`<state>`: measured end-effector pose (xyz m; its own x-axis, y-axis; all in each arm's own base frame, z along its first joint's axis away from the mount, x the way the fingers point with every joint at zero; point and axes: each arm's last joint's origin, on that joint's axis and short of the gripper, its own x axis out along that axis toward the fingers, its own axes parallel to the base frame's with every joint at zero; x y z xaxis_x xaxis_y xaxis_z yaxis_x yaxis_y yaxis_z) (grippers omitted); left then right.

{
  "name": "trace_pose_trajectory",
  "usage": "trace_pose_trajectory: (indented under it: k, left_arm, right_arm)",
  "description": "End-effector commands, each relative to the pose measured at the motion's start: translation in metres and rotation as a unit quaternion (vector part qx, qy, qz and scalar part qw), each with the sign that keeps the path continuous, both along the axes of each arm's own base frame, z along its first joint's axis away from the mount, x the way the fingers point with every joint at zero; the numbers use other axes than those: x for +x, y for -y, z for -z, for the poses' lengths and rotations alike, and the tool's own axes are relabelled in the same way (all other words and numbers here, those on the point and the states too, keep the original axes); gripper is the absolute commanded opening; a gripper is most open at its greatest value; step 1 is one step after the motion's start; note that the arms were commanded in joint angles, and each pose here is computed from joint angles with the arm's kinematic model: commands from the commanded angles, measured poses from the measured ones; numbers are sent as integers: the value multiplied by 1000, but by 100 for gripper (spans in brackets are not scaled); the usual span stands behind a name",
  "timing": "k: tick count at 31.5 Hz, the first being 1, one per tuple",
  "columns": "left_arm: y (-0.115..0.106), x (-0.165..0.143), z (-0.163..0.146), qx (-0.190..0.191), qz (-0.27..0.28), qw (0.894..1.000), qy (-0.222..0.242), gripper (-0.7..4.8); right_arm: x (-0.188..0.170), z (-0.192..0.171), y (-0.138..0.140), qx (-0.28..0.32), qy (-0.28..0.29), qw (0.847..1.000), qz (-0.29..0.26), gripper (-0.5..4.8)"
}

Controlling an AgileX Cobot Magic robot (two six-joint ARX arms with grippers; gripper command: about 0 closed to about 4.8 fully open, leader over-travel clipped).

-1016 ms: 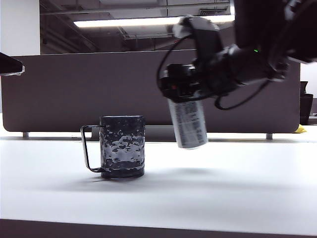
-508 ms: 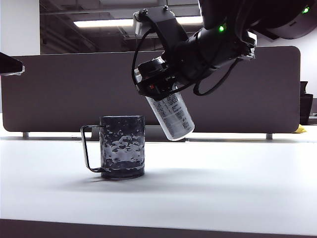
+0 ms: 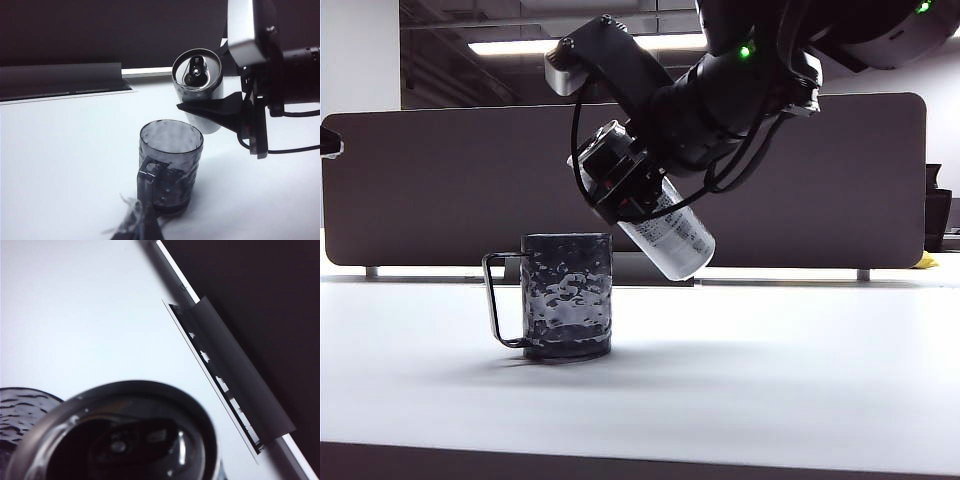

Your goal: Pick up the metal can, pour some water into the cup, then place the can back on the table.

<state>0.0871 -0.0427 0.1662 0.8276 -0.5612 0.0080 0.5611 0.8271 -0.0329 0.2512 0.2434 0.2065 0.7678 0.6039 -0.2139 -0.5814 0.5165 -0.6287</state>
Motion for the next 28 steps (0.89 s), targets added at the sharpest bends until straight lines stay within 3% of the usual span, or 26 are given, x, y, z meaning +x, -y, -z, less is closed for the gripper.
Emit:
trace_pose_trajectory:
  k: [1, 13, 18, 28]
  left_arm:
    - [0, 0, -1, -2, 2, 1000, 6, -5]
    - [0, 0, -1, -2, 2, 1000, 6, -5]
    - [0, 0, -1, -2, 2, 1000, 6, -5]
    - [0, 0, -1, -2, 2, 1000, 6, -5]
  right_arm:
    - [1, -10, -2, -2, 43, 999, -5, 260]
    - [6, -23, -7, -50, 84, 995, -16, 260]
    - [5, -17, -7, -109, 82, 990, -30, 260]
    - [3, -16, -9, -164, 114, 979, -34, 260]
